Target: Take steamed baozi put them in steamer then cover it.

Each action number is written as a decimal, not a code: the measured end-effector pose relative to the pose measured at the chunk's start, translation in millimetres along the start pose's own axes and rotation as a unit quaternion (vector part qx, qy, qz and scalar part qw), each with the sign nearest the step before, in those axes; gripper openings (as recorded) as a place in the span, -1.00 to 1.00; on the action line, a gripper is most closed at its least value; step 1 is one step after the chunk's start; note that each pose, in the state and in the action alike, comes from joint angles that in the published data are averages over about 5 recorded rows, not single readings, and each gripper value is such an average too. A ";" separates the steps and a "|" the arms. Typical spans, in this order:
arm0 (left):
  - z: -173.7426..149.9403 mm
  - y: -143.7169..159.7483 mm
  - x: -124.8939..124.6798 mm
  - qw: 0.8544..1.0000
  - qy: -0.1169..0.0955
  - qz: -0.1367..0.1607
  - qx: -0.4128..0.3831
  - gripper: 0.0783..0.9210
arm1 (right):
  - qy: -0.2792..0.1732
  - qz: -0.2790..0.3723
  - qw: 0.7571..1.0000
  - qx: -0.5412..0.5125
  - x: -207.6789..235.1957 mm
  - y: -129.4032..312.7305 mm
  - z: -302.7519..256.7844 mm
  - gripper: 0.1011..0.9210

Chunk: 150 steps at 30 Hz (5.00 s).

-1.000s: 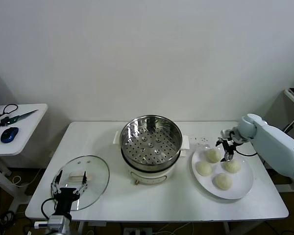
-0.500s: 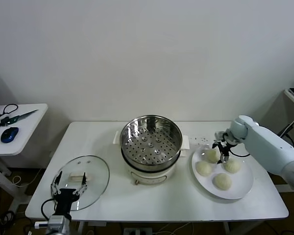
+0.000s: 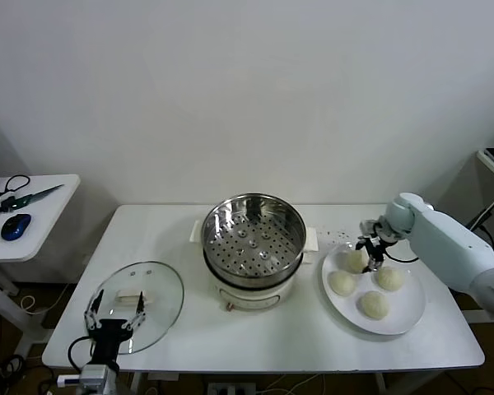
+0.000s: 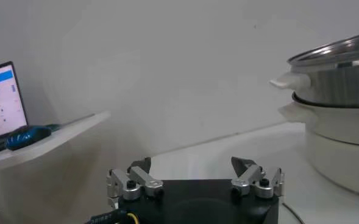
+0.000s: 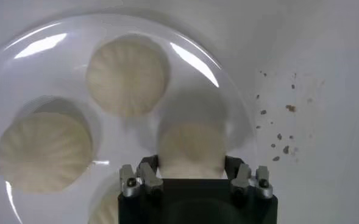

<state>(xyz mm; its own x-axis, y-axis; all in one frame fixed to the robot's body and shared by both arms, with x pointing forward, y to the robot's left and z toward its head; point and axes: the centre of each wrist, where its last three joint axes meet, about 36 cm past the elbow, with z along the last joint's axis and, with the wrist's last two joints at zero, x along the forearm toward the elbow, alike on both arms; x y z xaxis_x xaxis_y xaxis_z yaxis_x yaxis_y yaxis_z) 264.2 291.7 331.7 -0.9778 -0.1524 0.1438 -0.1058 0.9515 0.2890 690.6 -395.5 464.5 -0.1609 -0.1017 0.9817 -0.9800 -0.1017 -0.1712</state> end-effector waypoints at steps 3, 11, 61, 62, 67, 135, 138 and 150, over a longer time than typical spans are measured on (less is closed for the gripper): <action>-0.4 1.6 1.3 1.000 0.000 -0.002 -0.001 0.77 | -0.004 0.006 1.000 0.020 17.6 -8.8 -4.2 0.45; -2.0 2.5 4.7 1.000 -0.001 -0.002 -0.001 0.77 | -0.012 0.034 0.992 0.122 97.5 -52.1 -44.9 0.47; 11.3 7.8 17.4 1.000 0.016 0.001 -0.004 0.77 | 0.099 0.014 0.744 0.661 72.4 -74.0 -390.9 0.54; 11.6 7.5 17.4 1.000 0.017 0.001 -0.004 0.77 | 0.099 0.014 0.744 0.661 71.4 -73.7 -391.5 0.55; 12.1 6.4 17.2 1.000 0.017 0.002 -0.004 0.77 | 0.100 0.013 0.745 0.659 70.1 -72.7 -392.2 0.71; 16.8 -2.8 26.2 1.000 0.025 0.012 -0.014 0.77 | -0.044 -0.040 0.995 -0.077 -2.0 57.9 -42.1 0.76; 17.8 -3.0 25.6 1.000 0.026 0.011 -0.013 0.77 | -0.045 -0.042 0.995 -0.079 -9.6 55.8 -44.3 0.76; 18.4 -5.2 27.9 0.999 0.027 0.012 -0.014 0.77 | -0.052 -0.050 0.994 -0.082 -22.2 50.1 -47.2 0.63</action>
<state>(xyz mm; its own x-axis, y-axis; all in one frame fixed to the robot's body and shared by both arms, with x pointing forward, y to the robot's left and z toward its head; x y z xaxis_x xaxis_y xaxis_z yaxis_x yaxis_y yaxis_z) 234.2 287.4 316.8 -0.9689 -0.1445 0.2007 -0.0770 0.9474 0.3106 639.5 -351.7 438.1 -0.0578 -0.2011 0.9779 -0.9978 0.0448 -0.0498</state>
